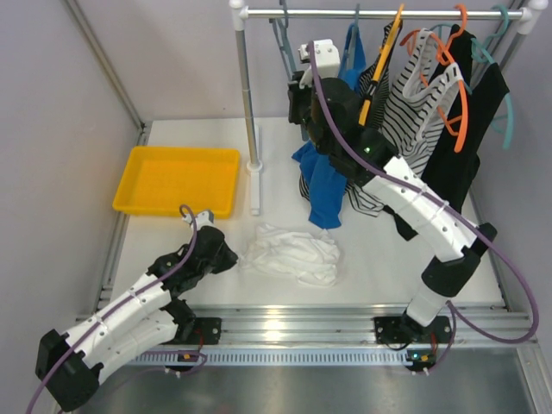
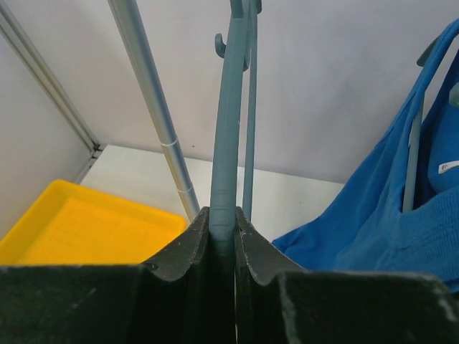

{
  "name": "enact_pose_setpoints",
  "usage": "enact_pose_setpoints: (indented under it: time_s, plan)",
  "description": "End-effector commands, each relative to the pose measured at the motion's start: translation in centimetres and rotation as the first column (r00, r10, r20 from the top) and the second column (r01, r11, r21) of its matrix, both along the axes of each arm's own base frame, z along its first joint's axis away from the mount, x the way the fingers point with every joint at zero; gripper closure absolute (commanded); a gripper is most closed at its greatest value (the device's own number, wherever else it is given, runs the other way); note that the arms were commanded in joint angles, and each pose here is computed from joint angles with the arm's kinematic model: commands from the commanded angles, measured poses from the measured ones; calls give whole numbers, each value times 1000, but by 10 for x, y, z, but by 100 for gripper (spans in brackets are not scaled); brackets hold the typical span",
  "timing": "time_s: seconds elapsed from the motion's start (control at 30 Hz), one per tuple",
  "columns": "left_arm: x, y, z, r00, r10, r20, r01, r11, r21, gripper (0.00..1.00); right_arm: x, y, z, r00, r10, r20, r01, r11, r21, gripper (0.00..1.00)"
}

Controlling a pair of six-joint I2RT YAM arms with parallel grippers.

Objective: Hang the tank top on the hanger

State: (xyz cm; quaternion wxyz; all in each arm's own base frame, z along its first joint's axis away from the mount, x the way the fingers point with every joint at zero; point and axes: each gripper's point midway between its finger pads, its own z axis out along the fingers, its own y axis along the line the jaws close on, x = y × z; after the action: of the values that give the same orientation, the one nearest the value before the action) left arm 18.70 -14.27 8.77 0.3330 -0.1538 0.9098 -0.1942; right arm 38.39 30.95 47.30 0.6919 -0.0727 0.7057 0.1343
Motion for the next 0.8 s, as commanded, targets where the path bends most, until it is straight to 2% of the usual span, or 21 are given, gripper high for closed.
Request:
enact_pose_setpoints:
  time_s: [0.0,0.27,0.43,0.53,0.57,0.63,0.67,0.7,0.77]
  plan:
    - [9,-3,12,999,13,31,-13,1000,-12,93,-20,-25,59,993,6,118,-23,990,140,100]
    - [15,-5,19,999,27,40,-27,1000,-4,97,-37,-37,54,992,38,120,-55,989,139,100]
    - [23,-6,25,998,41,50,-42,999,8,100,-70,-56,39,992,107,67,-118,977,175,100]
    - [27,-7,26,998,51,45,-52,999,16,100,-102,-67,11,981,192,-3,-188,964,189,100]
    - [27,-8,24,998,50,36,-51,998,22,100,-109,-68,-14,975,214,-57,-202,965,169,100]
    - [29,-8,25,998,58,37,-59,998,24,100,-140,-81,-28,951,290,-102,-265,942,209,100]
    - [31,-6,24,997,72,37,-74,997,34,100,-149,-80,-57,934,314,-172,-275,936,218,100]
    - [32,-4,25,996,80,40,-82,996,39,100,-171,-87,-58,911,377,-168,-329,909,254,100]
    - [37,0,29,992,109,65,-113,992,53,100,-193,-91,-102,864,422,-273,-356,897,261,100]
